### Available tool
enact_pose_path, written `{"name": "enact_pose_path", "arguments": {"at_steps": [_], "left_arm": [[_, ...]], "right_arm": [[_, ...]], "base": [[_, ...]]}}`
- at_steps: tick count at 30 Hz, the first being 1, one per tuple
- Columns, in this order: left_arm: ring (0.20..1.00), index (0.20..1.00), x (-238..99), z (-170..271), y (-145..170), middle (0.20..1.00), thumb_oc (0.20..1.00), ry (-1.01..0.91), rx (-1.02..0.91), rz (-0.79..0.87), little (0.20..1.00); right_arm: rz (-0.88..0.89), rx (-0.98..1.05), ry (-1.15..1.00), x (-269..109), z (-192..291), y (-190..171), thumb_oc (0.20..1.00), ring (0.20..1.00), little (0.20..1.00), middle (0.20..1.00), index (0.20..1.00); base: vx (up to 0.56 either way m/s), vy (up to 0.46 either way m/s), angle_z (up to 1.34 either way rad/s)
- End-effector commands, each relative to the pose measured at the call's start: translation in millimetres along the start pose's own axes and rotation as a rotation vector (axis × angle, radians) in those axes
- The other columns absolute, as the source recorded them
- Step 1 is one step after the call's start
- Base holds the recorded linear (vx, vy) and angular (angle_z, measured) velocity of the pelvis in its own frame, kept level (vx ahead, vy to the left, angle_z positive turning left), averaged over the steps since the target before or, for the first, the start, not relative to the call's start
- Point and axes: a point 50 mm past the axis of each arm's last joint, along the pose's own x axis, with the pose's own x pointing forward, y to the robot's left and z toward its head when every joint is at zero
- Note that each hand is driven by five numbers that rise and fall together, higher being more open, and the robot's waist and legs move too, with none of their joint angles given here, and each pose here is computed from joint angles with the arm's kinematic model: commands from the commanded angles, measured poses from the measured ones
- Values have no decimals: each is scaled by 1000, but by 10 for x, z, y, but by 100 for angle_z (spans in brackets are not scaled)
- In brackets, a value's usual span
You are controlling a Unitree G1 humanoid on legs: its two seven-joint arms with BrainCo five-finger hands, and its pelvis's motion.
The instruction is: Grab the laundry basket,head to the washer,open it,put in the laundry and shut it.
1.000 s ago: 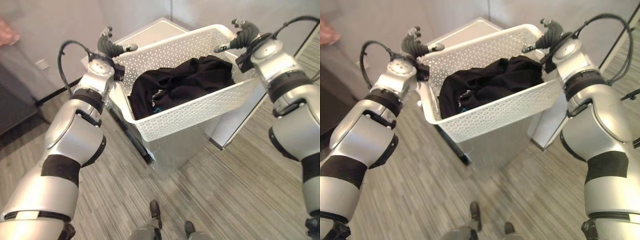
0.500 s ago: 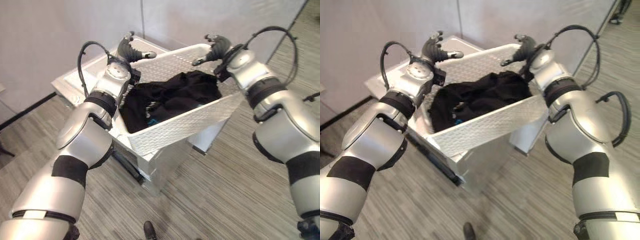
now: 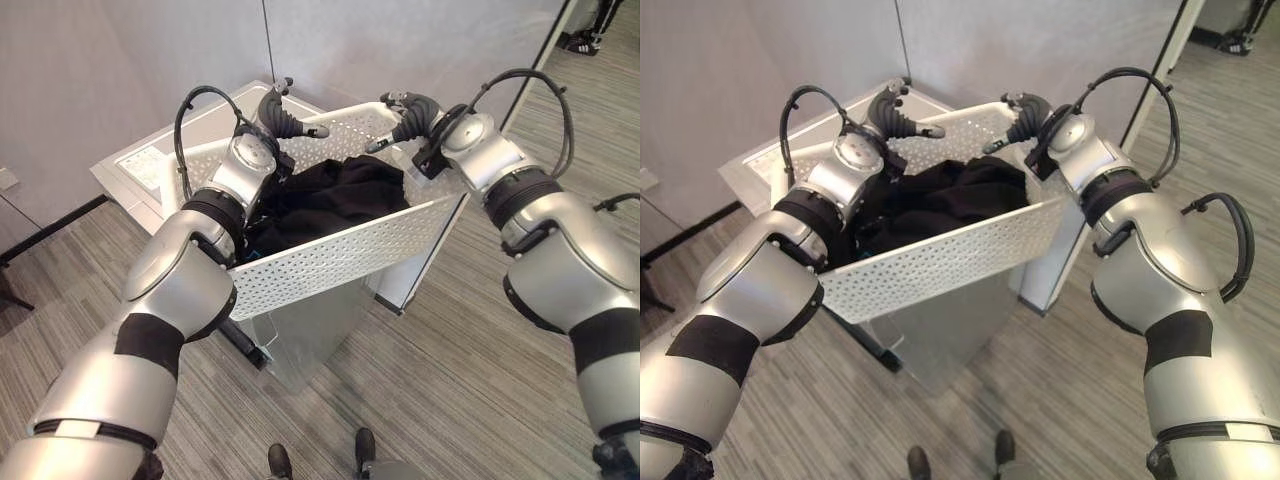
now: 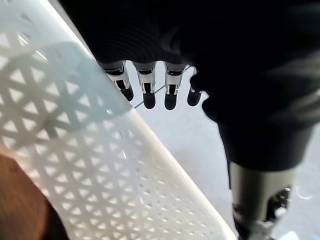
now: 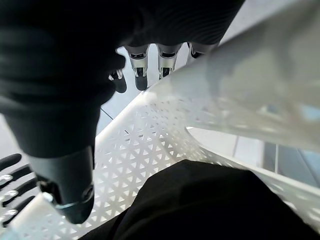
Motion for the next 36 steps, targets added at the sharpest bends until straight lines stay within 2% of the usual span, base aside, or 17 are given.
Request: {"name": "enact_pose_path", "arguments": {"at_steps": [1,8,9,10,18,22,26,27,29,32,33,36], "left_arm": [[1000,1000,33,332,159,1000,1000,-91,-22,67,1000],[1000,1000,22,422,113,1000,1000,-152,-26,65,1000],[1000,1000,21,433,121,1000,1000,-160,-24,65,1000],[1000,1000,19,444,134,1000,1000,-173,-4,65,1000],[1000,1000,11,564,184,1000,1000,-226,25,85,1000],[1000,1000,4,589,336,1000,1000,-243,20,135,1000],[1000,1000,-21,589,598,1000,1000,-266,23,204,1000],[1000,1000,-53,595,800,1000,1000,-284,24,258,1000],[1000,1000,-74,583,917,1000,1000,-287,32,286,1000],[1000,1000,-191,531,1355,1000,1000,-304,37,402,1000],[1000,1000,-349,410,1743,1000,1000,-308,36,506,1000],[1000,1000,-626,251,2157,1000,1000,-339,53,617,1000]], "right_arm": [[-178,-146,-1,-138,265,-611,1000,1000,1000,1000,1000],[-253,-332,43,-236,255,-852,1000,1000,1000,1000,1000],[-256,-401,65,-248,245,-880,1000,1000,1000,1000,1000],[-261,-562,107,-279,241,-943,1000,1000,1000,1000,1000],[-321,-793,174,-388,122,-1144,1000,1000,1000,1000,1000],[-380,-886,176,-470,131,-1282,1000,1000,1000,1000,1000],[-464,-932,150,-607,132,-1469,1000,1000,1000,1000,1000],[-523,-961,145,-728,133,-1616,1000,1000,1000,1000,1000],[-543,-982,144,-788,119,-1679,1000,1000,1000,1000,1000],[-622,-1044,163,-1071,42,-1938,1000,1000,1000,1000,1000],[-670,-1045,175,-1329,-85,-2109,1000,1000,1000,1000,1000],[-753,-994,190,-1757,-346,-2281,1000,1000,1000,1000,1000]], "base": [[53,21,3],[31,20,3],[64,42,-3],[53,38,-4],[11,8,-1],[8,5,0],[33,13,-4],[-17,-2,-6],[-12,-3,-5],[-32,-9,-1],[-83,-21,0],[-40,-11,-1]]}}
